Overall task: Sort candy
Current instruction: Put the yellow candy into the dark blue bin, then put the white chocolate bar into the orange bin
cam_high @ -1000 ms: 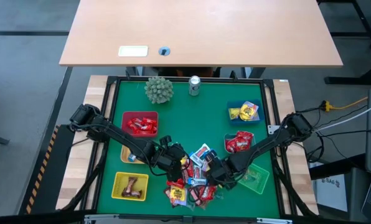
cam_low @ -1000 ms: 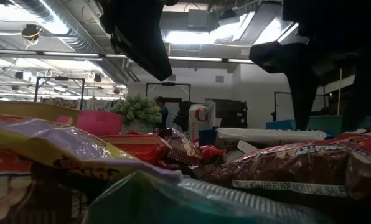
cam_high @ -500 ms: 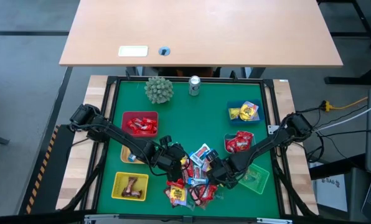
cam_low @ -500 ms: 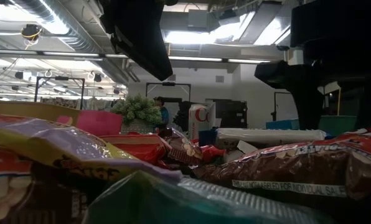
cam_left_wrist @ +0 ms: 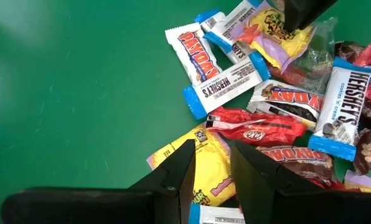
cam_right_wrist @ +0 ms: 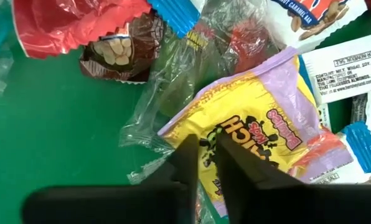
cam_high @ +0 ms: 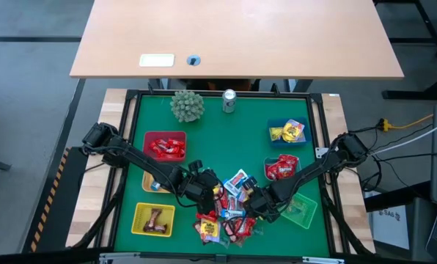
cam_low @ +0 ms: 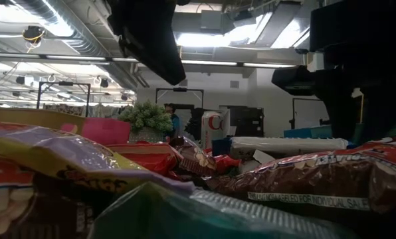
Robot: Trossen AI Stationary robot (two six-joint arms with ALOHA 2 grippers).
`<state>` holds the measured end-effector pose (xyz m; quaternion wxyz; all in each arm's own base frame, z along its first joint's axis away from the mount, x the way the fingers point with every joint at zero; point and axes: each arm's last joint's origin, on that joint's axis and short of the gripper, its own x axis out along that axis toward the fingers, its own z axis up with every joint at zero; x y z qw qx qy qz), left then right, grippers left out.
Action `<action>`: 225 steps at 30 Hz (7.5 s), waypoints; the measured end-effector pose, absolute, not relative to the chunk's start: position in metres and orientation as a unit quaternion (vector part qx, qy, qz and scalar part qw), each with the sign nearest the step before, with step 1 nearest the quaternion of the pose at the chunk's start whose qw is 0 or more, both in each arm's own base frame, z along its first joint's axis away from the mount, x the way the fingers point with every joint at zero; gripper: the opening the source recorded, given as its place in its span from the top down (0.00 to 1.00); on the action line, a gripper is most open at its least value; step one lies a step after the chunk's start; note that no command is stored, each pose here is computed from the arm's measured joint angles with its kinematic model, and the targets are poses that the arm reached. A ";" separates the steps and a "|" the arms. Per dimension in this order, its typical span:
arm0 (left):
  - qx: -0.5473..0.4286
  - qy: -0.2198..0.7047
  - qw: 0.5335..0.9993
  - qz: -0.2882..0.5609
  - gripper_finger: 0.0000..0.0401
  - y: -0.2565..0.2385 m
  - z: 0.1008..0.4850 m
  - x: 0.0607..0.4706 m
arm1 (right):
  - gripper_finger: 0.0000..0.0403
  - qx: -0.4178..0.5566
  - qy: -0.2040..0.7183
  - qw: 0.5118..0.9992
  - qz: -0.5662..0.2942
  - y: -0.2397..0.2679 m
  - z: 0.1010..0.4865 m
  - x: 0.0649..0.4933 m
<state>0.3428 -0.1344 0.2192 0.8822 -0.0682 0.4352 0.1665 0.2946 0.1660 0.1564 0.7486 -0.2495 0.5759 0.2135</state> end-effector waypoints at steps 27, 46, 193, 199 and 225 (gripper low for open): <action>-0.075 0.425 0.887 0.163 0.77 -0.135 0.220 0.345 | 0.72 -0.242 0.589 0.738 0.222 0.168 0.143 0.299; -0.076 0.423 0.888 0.163 0.77 -0.135 0.221 0.345 | 0.99 -0.242 0.607 0.723 0.224 0.170 0.159 0.303; 0.199 0.407 0.882 -0.125 0.73 -0.096 0.120 0.422 | 0.53 -0.020 0.612 0.781 -0.123 -0.096 0.245 0.171; 0.190 0.404 0.887 -0.119 0.77 -0.099 0.124 0.425 | 0.53 -0.020 0.612 0.781 -0.123 -0.096 0.245 0.171; 0.209 0.445 0.867 -0.085 0.77 -0.114 0.191 0.444 | 0.53 -0.020 0.612 0.781 -0.123 -0.096 0.245 0.171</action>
